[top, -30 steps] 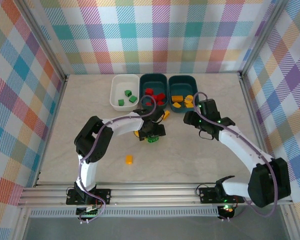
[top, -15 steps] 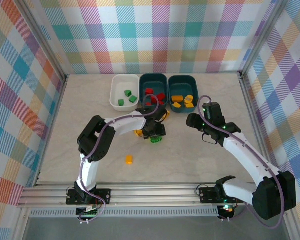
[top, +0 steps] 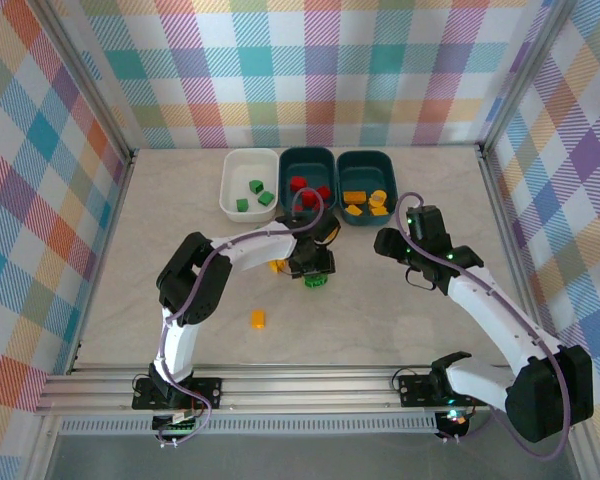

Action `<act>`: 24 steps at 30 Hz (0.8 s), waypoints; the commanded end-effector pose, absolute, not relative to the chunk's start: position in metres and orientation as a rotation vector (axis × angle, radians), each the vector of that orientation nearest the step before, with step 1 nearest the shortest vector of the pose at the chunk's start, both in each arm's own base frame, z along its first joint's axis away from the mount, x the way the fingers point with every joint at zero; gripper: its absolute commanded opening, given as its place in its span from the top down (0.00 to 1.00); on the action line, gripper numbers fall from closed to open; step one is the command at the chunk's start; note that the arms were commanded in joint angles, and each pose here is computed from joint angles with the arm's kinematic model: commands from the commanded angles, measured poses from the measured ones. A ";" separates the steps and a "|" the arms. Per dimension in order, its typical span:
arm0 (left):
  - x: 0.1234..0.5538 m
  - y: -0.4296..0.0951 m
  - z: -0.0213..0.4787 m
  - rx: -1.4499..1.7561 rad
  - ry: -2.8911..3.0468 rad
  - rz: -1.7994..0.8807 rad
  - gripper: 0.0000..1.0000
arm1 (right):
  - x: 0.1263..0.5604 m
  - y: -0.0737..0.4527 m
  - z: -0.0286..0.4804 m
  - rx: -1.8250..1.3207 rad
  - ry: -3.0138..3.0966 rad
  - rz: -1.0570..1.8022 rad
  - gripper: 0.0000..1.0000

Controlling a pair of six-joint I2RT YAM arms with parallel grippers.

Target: Sort the legos into containers by color

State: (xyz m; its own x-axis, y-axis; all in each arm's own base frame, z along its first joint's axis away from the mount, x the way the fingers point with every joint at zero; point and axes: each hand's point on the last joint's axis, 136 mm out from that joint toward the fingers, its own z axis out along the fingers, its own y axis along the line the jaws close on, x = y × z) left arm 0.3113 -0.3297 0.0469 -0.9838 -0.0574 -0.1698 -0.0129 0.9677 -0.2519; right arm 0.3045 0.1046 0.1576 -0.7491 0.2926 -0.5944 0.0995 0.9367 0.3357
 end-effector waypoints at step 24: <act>0.517 -0.177 0.180 -0.416 2.600 -0.576 0.43 | 0.280 0.103 0.138 0.266 2.466 0.398 0.27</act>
State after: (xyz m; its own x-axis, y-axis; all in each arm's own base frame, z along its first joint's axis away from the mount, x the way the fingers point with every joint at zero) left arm 0.5150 -0.1843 0.2022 -0.8216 -0.3947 -0.4114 -0.1747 0.8611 -0.4774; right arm 0.2851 0.1002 0.1381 -0.7785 0.2827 -0.5604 0.1055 0.9391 0.3271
